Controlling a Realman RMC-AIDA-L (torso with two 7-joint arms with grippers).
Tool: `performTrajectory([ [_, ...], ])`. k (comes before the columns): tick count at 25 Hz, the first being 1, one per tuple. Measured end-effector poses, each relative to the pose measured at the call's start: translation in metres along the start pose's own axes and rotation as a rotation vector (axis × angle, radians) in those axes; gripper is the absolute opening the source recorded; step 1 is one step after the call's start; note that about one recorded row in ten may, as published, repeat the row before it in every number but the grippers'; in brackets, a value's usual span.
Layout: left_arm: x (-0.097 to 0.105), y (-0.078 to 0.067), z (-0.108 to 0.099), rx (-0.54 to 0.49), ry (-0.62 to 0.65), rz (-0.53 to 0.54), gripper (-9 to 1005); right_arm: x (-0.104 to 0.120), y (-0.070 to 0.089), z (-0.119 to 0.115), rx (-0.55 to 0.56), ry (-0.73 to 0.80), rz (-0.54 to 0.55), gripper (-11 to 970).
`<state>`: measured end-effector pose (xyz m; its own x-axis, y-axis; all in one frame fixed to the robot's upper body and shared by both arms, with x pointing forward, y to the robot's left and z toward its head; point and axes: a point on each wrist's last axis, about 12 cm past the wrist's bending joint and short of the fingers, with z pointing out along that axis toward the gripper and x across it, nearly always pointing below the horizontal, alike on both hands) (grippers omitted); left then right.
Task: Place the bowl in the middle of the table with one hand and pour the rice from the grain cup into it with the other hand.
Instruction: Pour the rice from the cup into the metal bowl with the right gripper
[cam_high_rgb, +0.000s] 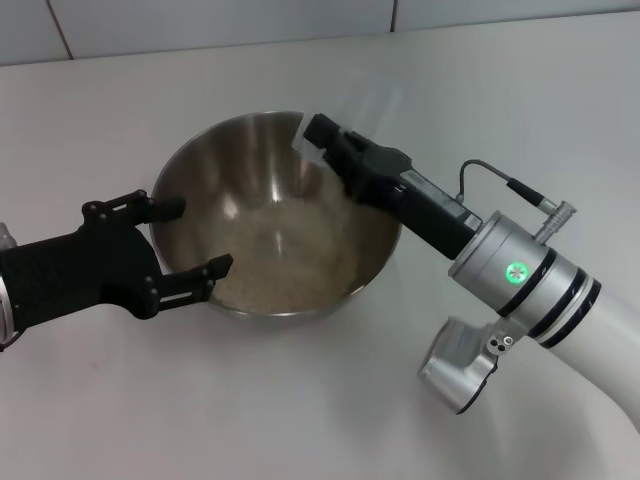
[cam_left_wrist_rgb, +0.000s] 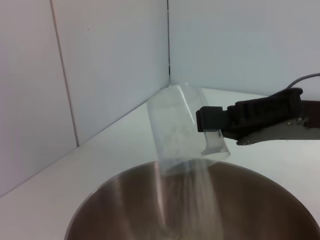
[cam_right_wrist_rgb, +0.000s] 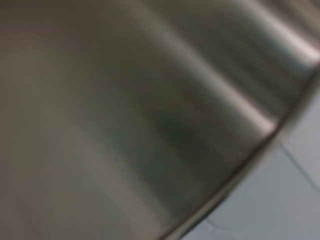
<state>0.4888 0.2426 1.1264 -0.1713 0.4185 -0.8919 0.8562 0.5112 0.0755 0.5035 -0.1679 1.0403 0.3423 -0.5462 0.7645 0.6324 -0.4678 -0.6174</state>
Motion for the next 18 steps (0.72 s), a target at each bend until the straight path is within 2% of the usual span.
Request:
performTrajectory([
  [3, 0.001, 0.000, 0.001, 0.004, 0.001, -0.002, 801, -0.002, -0.003, 0.001, 0.028, -0.023, -0.080, 10],
  [5, 0.001, 0.000, 0.001, 0.005, 0.002, -0.003, 801, -0.003, -0.004, 0.001, 0.039, -0.031, -0.093, 10],
  [6, 0.001, 0.000, 0.001, 0.006, 0.002, -0.004, 801, -0.003, -0.004, 0.001, 0.037, -0.028, -0.087, 10],
  [8, 0.001, 0.000, 0.001, 0.007, 0.002, -0.005, 801, -0.003, -0.006, 0.002, 0.021, 0.004, 0.005, 11],
  [11, 0.001, -0.001, 0.001, 0.010, 0.002, -0.004, 801, 0.002, -0.014, 0.008, 0.003, 0.127, 0.291, 11],
  [15, 0.000, -0.001, 0.001, 0.010, 0.000, -0.002, 801, 0.013, -0.025, 0.013, 0.007, 0.352, 0.754, 11],
  [18, 0.000, -0.001, 0.001, 0.011, -0.001, -0.001, 800, 0.014, -0.027, 0.010, 0.039, 0.424, 1.085, 11],
])
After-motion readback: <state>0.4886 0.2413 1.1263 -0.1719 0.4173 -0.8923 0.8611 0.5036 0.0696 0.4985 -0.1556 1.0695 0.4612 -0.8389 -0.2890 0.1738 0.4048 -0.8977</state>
